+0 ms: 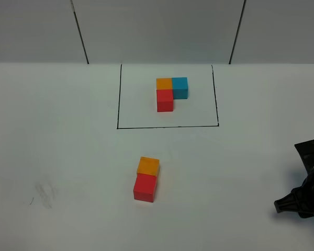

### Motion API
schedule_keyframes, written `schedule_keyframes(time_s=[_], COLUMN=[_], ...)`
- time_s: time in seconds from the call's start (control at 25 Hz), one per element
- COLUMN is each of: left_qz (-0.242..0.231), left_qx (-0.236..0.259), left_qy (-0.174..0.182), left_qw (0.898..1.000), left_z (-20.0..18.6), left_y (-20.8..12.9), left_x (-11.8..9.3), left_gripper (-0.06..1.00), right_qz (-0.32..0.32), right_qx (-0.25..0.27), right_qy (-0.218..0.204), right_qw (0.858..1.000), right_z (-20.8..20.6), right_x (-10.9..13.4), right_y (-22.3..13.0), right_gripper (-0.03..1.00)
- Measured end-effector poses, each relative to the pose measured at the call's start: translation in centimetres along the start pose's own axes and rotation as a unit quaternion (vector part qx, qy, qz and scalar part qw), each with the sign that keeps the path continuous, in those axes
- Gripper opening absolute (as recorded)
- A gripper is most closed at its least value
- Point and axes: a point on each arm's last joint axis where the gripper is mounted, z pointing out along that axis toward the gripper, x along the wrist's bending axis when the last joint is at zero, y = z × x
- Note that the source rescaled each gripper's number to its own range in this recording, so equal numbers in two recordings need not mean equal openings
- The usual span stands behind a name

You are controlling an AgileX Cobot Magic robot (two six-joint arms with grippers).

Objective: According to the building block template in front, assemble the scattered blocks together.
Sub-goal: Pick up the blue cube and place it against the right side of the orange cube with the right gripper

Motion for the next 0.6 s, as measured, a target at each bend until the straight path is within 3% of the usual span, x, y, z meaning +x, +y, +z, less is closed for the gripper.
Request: schedule_keyframes(time_s=[0.6], left_qz=[0.000], left_qx=[0.000], left_qy=[0.000], left_qw=[1.000], left_z=[0.0], left_y=[0.0], left_x=[0.0], left_gripper=[0.01], right_qz=[-0.035], right_qx=[-0.022], right_qy=[0.018], right_qw=[0.999], right_z=[-1.5], right_x=[0.0], right_y=[0.5], right_gripper=[0.48])
